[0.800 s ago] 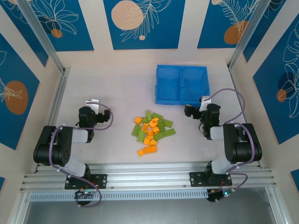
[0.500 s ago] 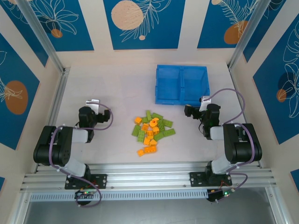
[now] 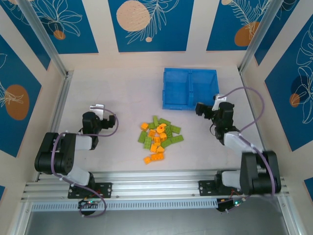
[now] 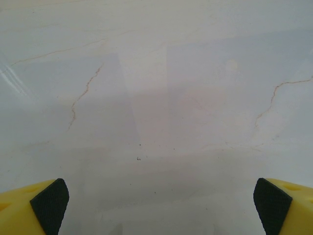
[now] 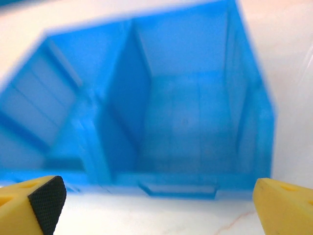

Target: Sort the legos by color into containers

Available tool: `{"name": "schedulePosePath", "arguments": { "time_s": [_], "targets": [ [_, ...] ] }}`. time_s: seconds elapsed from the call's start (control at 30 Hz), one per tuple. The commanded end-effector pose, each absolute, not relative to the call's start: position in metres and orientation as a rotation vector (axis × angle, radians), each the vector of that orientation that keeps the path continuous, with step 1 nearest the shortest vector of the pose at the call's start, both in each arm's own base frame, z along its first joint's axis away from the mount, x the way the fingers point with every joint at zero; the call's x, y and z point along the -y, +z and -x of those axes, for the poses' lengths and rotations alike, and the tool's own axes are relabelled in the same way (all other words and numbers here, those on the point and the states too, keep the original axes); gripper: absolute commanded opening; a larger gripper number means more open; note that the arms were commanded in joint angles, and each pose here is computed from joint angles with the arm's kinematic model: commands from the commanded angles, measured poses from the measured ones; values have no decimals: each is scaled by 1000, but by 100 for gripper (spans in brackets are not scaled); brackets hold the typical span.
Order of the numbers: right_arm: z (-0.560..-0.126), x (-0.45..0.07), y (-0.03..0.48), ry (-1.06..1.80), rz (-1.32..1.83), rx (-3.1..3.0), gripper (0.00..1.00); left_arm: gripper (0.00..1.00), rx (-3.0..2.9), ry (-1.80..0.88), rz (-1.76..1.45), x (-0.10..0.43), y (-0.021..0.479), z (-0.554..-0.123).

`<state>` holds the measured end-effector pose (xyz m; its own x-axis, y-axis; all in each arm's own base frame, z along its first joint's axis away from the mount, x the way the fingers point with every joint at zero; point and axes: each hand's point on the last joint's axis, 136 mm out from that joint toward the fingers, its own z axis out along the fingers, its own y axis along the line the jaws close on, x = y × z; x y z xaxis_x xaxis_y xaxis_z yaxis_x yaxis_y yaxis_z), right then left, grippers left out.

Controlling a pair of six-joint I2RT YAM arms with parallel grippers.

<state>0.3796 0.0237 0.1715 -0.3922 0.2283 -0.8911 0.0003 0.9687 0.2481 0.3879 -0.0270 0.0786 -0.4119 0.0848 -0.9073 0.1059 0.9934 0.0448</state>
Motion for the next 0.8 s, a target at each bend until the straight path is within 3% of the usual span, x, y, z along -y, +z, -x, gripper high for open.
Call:
{"name": "schedulePosePath", "arguments": {
  "time_s": [0.0, 0.17, 0.3, 0.4, 0.57, 0.67, 0.77],
  "targets": [
    [-343, -23, 187, 381, -457, -2088, 99, 100, -1940, 5, -114, 22, 107, -388],
    [-305, -80, 195, 699, -384, -2296, 99, 100, -1916, -57, -75, 31, 156, -362],
    [-278, -128, 176, 780, -231, -2499, 100, 100, -1803, -283, -176, 87, 220, -331],
    [-265, -156, 156, 761, -144, -2628, 100, 100, -1717, -411, -495, 154, 260, -293],
    [-267, -186, 123, 606, 77, -2716, 99, 100, -1649, -538, -1157, 228, 270, -210],
    [-274, -203, 109, 564, 191, -2707, 88, 100, -1653, -506, -1385, 232, 258, -181],
    [-284, -211, 95, 564, 198, -2706, 77, 100, -1659, -417, -1444, 222, 242, -179]
  ]
}}
